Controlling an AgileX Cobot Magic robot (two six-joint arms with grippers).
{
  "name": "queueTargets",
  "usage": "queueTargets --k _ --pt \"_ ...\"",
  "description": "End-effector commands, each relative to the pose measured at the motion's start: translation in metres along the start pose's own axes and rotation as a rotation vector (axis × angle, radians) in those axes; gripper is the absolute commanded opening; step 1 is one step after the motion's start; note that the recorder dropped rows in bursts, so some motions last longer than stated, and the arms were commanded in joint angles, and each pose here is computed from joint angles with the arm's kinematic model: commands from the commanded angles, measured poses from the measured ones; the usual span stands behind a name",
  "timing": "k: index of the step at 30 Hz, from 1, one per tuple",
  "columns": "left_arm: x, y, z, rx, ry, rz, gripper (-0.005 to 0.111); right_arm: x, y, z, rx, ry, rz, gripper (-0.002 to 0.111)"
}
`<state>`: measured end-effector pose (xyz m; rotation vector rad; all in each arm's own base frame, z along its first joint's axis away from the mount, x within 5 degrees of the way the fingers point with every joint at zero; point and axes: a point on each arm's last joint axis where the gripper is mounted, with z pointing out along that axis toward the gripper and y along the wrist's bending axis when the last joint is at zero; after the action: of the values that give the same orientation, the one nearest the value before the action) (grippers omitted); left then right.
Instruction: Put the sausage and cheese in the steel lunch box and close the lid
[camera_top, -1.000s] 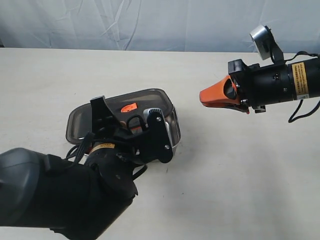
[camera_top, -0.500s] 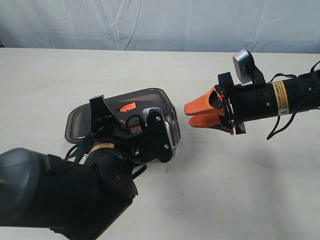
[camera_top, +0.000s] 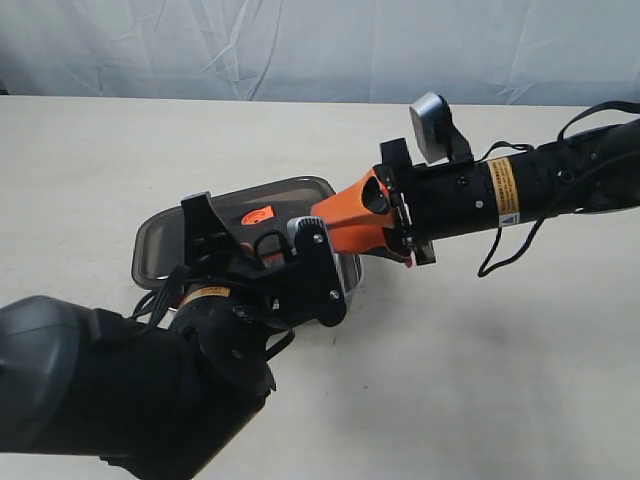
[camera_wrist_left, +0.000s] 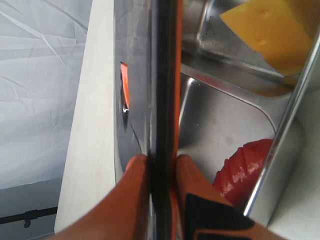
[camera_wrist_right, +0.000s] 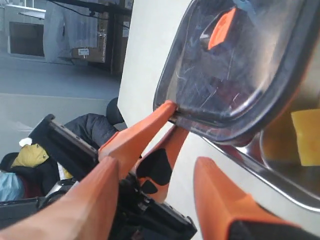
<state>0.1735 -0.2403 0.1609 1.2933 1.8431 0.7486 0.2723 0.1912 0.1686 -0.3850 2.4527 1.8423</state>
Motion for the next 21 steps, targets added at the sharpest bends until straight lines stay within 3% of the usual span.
queueTargets --k 1,6,9,12,17,21 --pt "-0.001 -0.005 -0.001 0.027 -0.013 0.039 0.0 -0.003 0.001 0.007 0.028 -0.033 0.023 0.045" --pt "-0.001 -0.005 -0.001 0.027 -0.013 0.039 0.0 -0.004 0.0 0.007 0.031 -0.035 0.023 0.015" --pt "0.0 -0.004 -0.001 0.021 -0.01 0.039 0.0 -0.001 0.002 0.007 0.013 -0.005 0.015 0.009" --pt "0.0 -0.004 -0.001 0.014 -0.006 0.039 0.0 0.001 0.004 0.003 -0.026 0.026 0.013 0.018" --pt "0.001 -0.002 -0.001 0.001 0.003 0.038 0.0 0.004 -0.002 -0.012 0.041 0.079 -0.032 0.05" --pt "0.001 -0.001 -0.001 -0.011 0.009 0.04 0.0 0.001 -0.01 -0.026 0.07 0.065 -0.027 0.053"
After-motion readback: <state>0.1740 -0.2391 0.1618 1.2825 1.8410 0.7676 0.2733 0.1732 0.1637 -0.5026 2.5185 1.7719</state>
